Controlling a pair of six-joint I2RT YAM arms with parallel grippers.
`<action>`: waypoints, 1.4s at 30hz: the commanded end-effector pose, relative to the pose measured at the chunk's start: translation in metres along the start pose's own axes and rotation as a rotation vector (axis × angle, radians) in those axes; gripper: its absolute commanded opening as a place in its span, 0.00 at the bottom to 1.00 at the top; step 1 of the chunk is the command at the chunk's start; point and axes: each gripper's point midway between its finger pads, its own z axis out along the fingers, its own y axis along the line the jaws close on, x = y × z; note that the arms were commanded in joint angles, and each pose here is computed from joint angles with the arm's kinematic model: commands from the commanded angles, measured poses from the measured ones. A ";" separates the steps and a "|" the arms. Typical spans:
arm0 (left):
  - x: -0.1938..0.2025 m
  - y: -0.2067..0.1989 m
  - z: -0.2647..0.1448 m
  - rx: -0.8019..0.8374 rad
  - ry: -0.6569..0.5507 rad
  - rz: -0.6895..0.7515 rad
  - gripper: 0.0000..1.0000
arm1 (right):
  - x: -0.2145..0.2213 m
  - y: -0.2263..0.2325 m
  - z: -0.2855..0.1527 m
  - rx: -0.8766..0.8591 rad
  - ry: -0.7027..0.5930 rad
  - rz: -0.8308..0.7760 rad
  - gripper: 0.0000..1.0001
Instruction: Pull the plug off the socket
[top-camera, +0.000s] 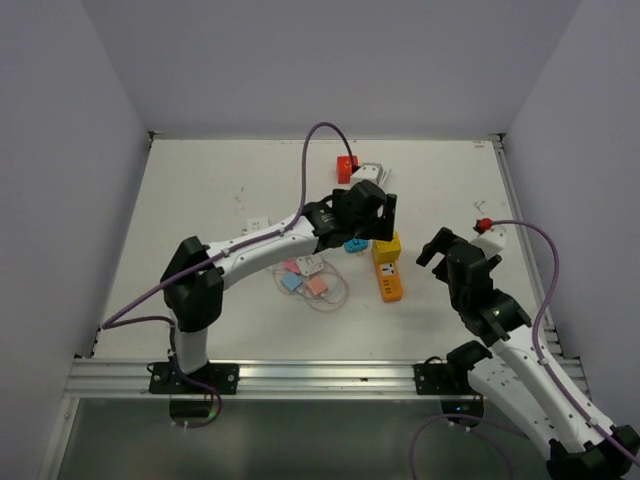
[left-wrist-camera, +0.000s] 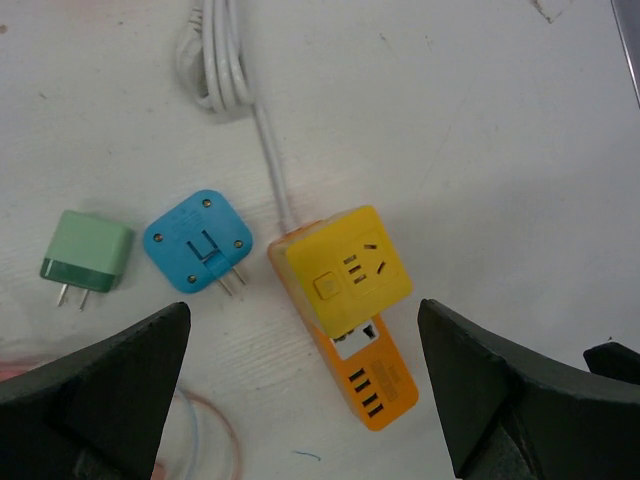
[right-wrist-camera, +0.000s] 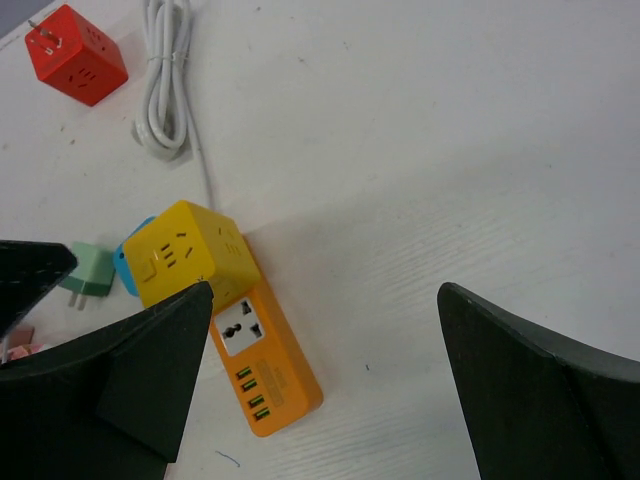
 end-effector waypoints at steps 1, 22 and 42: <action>0.005 -0.019 0.017 -0.073 -0.024 0.002 1.00 | -0.002 -0.020 0.000 0.098 -0.045 0.051 0.99; 0.047 -0.008 0.074 -0.290 0.005 0.095 0.90 | 0.018 -0.021 0.006 0.051 -0.024 0.027 0.99; 0.018 0.004 0.025 0.111 -0.062 -0.245 0.12 | 0.082 0.077 0.006 -0.445 0.309 -0.081 0.98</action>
